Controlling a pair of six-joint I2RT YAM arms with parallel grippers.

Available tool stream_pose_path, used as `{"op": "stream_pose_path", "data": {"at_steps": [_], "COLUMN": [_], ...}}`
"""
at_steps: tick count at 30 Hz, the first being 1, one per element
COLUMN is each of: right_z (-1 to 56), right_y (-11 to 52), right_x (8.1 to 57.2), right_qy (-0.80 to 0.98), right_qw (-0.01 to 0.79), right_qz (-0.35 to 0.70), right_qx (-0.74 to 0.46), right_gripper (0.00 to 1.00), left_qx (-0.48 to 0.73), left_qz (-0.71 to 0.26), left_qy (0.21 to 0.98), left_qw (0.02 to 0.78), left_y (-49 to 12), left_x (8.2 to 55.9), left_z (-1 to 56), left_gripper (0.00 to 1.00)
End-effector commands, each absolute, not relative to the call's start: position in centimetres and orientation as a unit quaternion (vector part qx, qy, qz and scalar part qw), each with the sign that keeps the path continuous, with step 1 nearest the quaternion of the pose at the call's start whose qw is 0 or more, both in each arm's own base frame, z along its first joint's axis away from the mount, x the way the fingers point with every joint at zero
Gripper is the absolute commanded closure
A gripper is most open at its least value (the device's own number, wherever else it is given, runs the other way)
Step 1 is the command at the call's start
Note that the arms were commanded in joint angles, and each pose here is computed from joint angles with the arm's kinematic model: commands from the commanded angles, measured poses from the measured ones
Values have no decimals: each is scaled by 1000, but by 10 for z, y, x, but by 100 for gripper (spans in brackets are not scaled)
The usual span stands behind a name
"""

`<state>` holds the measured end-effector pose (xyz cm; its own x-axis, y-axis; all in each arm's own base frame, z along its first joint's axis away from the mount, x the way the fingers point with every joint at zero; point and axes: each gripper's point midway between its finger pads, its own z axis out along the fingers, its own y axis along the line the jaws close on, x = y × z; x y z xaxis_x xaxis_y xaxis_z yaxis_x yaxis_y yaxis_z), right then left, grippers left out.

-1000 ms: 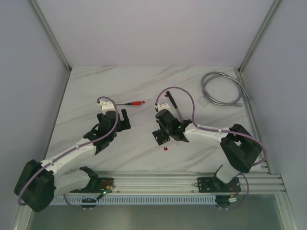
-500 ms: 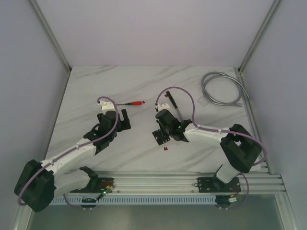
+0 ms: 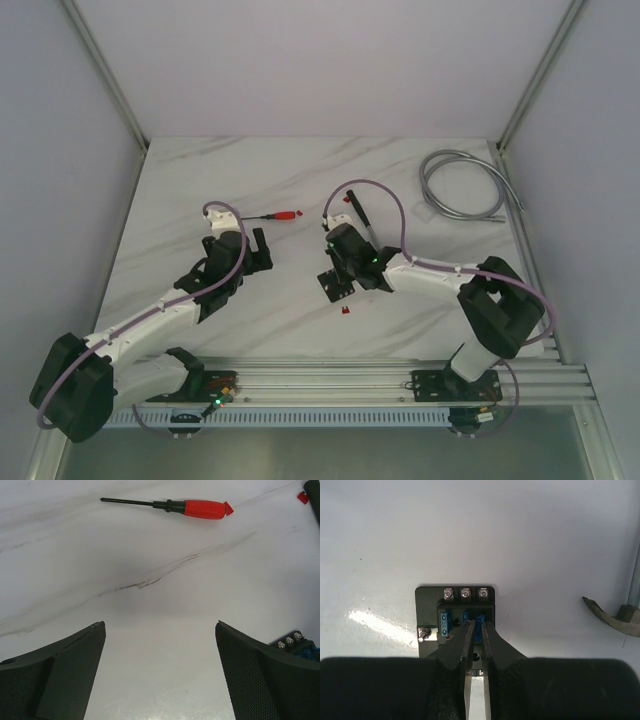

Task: Snap on the fuse box
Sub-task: Install the fuse at the fuse box base.

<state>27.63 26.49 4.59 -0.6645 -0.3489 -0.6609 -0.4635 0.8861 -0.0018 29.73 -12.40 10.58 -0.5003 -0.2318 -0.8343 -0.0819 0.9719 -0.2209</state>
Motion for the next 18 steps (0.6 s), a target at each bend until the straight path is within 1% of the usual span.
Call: {"op": "stream_pose_path", "data": {"at_steps": [1, 7, 18], "right_z": [22, 34, 57], "right_y": [248, 242, 255], "right_x": [258, 264, 272], "right_qy": [924, 925, 916], "right_qw": [273, 282, 306], "right_qz": [71, 71, 97], "right_qx": [-257, -245, -242], "right_gripper": [83, 76, 69], "left_qx": [-89, -90, -90], "left_qz": [-75, -76, -78], "left_qy": [866, 866, 866], "left_qw": [486, 486, 486], "left_y": [-122, -123, -123], "left_x": [295, 295, 294], "left_z": [102, 102, 102], "left_gripper": [0, 0, 0]}}
